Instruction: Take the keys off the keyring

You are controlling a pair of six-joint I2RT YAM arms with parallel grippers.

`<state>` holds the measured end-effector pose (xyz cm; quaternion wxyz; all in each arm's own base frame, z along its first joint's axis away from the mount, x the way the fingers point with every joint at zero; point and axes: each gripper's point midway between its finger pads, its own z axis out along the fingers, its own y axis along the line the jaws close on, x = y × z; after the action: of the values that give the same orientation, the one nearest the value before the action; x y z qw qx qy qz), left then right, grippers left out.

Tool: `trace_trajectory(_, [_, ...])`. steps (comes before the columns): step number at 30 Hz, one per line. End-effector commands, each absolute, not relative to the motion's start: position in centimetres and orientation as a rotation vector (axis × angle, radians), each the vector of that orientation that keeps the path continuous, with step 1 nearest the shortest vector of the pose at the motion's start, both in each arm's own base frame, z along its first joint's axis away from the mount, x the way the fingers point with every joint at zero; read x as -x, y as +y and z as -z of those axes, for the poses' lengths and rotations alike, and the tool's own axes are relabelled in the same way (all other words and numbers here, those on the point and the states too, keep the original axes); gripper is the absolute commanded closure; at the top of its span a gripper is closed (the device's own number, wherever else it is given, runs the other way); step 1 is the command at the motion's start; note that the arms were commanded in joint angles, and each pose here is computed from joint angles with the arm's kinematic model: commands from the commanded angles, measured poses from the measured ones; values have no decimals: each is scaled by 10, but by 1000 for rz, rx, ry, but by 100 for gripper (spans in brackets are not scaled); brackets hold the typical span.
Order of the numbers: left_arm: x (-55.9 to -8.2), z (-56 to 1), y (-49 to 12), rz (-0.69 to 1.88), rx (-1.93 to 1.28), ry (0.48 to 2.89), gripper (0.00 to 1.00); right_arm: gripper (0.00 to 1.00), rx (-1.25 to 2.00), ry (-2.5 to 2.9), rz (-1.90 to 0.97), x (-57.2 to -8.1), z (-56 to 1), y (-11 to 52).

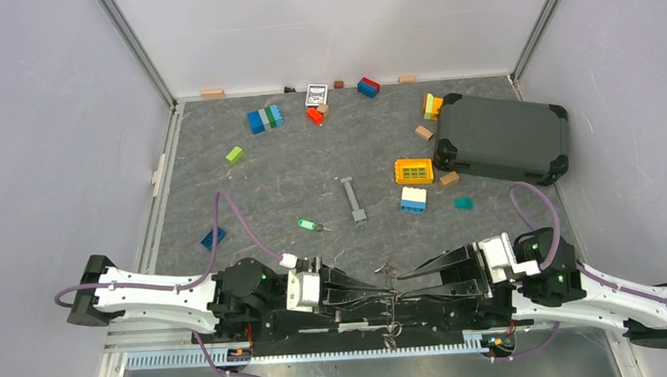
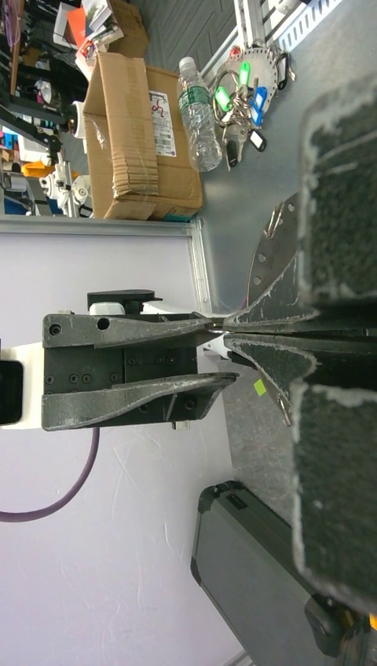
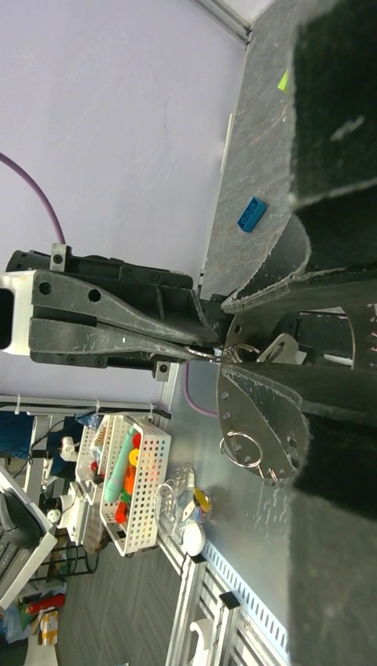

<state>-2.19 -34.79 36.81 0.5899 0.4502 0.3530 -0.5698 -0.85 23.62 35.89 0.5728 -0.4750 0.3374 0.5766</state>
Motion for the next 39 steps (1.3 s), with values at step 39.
trace_trajectory(39, [-2,-377,-336,1169,-1068,940,59,100,1132,838,-1266,-4,-368,240])
